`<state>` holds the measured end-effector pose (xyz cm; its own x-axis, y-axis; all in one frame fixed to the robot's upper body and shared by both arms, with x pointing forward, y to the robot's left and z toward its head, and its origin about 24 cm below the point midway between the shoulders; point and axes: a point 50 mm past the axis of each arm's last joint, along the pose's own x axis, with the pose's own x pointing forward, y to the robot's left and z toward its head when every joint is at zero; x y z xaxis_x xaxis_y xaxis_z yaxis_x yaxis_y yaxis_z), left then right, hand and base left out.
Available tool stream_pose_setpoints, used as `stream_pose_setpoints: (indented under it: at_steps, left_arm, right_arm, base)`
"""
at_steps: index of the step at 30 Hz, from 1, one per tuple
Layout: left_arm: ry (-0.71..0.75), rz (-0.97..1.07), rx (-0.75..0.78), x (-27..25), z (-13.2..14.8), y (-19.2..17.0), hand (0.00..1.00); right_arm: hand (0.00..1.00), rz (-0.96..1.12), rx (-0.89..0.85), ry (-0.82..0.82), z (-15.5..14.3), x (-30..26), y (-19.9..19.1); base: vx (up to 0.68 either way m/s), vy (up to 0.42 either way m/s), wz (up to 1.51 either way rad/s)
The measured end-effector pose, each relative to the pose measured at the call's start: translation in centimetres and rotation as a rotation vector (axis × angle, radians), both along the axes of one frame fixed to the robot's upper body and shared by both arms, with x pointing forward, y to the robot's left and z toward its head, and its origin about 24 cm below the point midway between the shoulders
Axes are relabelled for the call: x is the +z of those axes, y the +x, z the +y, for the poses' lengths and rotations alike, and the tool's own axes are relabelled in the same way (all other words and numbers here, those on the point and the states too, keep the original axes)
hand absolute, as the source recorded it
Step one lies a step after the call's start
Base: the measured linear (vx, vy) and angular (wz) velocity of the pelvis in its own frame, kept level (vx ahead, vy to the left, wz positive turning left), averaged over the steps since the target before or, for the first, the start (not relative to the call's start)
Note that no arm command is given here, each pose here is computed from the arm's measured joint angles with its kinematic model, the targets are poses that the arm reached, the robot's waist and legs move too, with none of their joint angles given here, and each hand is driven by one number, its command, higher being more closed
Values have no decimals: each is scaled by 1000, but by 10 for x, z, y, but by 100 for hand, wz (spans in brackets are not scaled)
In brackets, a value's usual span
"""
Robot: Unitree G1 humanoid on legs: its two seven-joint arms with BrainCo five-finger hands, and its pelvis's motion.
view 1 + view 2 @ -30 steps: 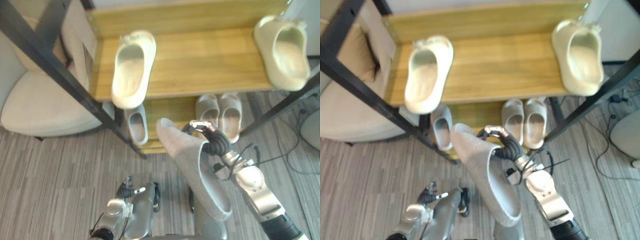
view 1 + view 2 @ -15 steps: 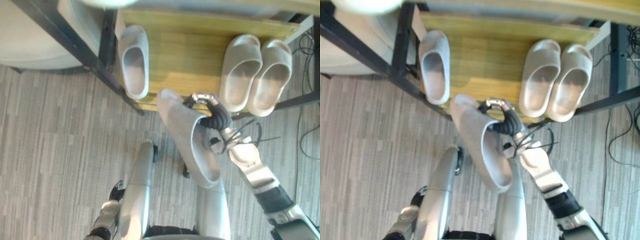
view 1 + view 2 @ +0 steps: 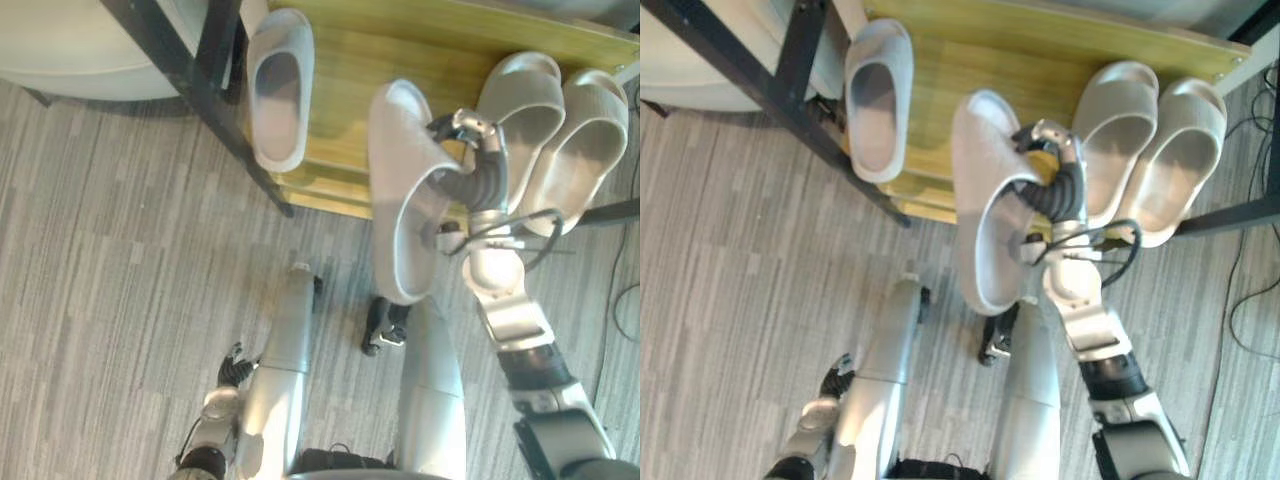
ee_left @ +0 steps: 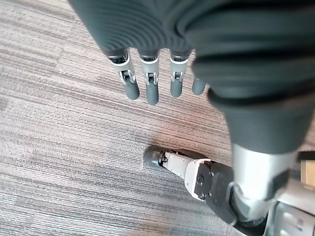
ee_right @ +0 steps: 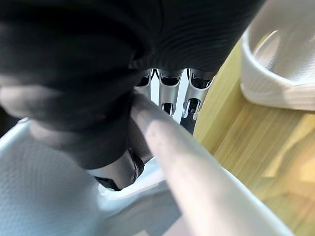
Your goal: Organize the slippers on the shoe rack
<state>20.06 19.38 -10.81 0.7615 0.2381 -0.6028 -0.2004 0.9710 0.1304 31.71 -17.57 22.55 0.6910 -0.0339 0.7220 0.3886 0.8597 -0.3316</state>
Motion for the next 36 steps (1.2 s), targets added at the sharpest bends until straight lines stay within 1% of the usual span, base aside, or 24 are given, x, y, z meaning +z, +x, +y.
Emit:
stream_pose_setpoints:
  at_steps: [2, 8, 13, 21, 22, 29, 33, 36]
  left_arm:
    - [0, -2, 22, 0, 1, 0, 0]
    - [1, -5, 45, 0, 2, 0, 0]
    - [-15, -3, 63, -1, 1, -1, 0]
    - [-12, 4, 82, -2, -1, -2, 0]
    - [-14, 13, 82, -3, -2, -3, 0]
    - [-19, 11, 107, -3, -3, -1, 0]
    - [-12, 7, 121, -2, -3, 1, 0]
    - [-16, 8, 127, -2, -3, 0, 0]
  right_arm:
    - [100, -9, -29, 6, 0, 13, 12]
    - [100, -22, -74, 20, 1, 38, 32]
    - [100, 41, -123, 22, -2, 41, 50]
    - [100, 56, -170, 46, 4, 57, 65]
    - [0, 71, -174, 55, 5, 54, 67]
    - [0, 118, -189, 108, 18, 50, 77]
    - [0, 118, -210, 138, 17, 50, 77]
    - [0, 116, -218, 191, 18, 49, 77]
  base:
    - [-3, -48, 9]
    - [-7, -31, 2]
    - [7, -33, 4]
    - [9, -34, 8]
    - [3, -31, 11]
    - [1, -40, 6]
    - [3, -43, 7]
    - [7, -22, 3]
